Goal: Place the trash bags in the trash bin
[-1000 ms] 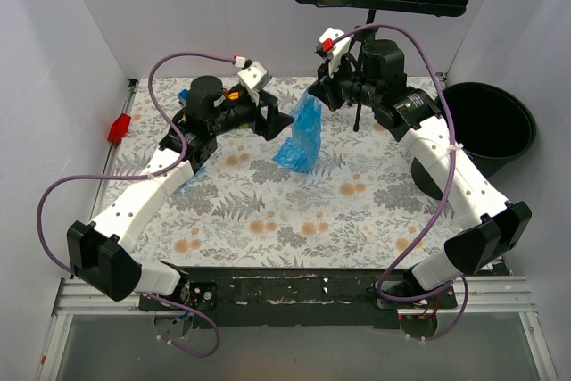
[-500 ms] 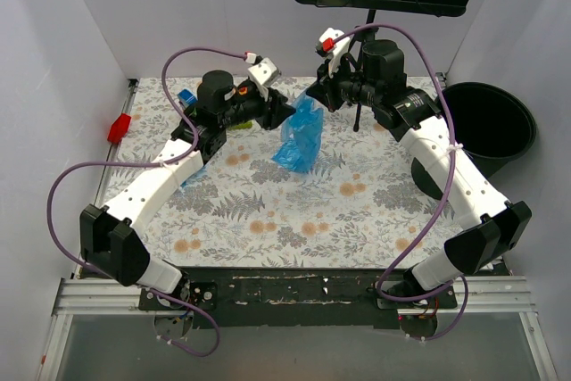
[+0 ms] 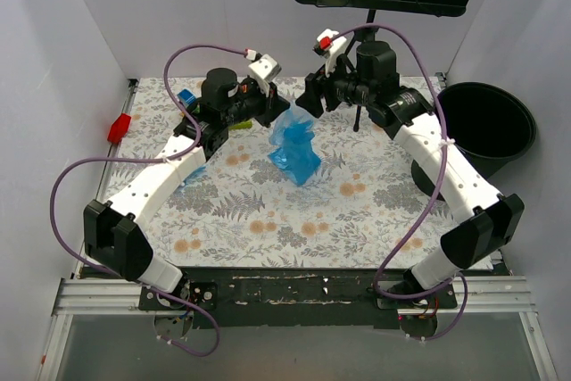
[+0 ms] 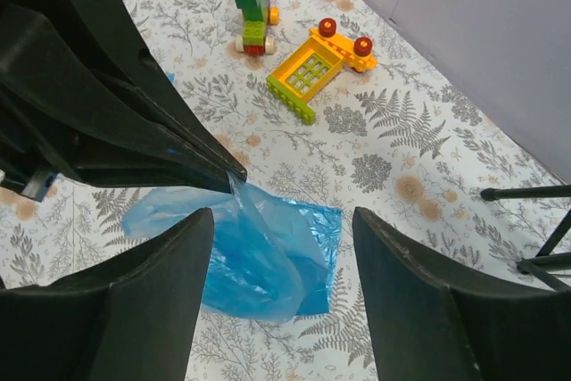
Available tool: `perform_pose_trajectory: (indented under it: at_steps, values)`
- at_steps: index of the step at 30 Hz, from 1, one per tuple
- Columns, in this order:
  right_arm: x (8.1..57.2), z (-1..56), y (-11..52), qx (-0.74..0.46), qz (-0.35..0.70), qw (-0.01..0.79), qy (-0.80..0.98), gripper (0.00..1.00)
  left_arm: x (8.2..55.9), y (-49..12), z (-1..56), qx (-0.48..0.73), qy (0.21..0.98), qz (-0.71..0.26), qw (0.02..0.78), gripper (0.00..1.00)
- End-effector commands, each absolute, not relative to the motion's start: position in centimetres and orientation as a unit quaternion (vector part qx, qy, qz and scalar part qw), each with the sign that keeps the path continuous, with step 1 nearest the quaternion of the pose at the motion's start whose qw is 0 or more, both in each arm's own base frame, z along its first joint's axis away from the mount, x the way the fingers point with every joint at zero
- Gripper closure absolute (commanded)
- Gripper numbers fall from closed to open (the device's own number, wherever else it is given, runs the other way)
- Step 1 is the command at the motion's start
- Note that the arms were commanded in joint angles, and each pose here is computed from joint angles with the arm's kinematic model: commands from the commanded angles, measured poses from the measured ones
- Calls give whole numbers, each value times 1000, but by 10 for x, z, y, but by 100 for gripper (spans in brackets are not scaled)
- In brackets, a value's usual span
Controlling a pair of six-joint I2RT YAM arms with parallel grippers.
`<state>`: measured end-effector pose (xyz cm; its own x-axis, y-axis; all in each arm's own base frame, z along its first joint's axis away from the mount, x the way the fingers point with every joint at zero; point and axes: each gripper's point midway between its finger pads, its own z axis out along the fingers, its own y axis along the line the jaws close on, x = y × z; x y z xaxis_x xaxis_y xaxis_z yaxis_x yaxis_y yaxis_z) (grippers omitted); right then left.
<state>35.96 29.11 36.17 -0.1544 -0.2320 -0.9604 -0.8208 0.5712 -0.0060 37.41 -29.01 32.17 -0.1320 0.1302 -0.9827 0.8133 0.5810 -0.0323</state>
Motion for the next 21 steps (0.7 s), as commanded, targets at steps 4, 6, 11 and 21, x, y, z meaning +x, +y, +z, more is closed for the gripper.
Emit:
perform_pose_trajectory:
  at_steps: [4, 6, 11, 21]
  values:
    - [377, 342, 312, -340, 300, 513, 729, 23, 384, -286, 385, 257, 679, -331, 603, 100]
    - [385, 341, 314, -331, 292, 518, 733, 22, 386, -285, 393, 248, 679, -333, 606, 100]
    - [404, 327, 316, -312, 270, 518, 749, 20, 384, -283, 415, 235, 671, -349, 611, 100]
    - [410, 257, 264, -266, 201, 471, 817, 19, 396, -256, 436, 220, 655, -284, 665, 100]
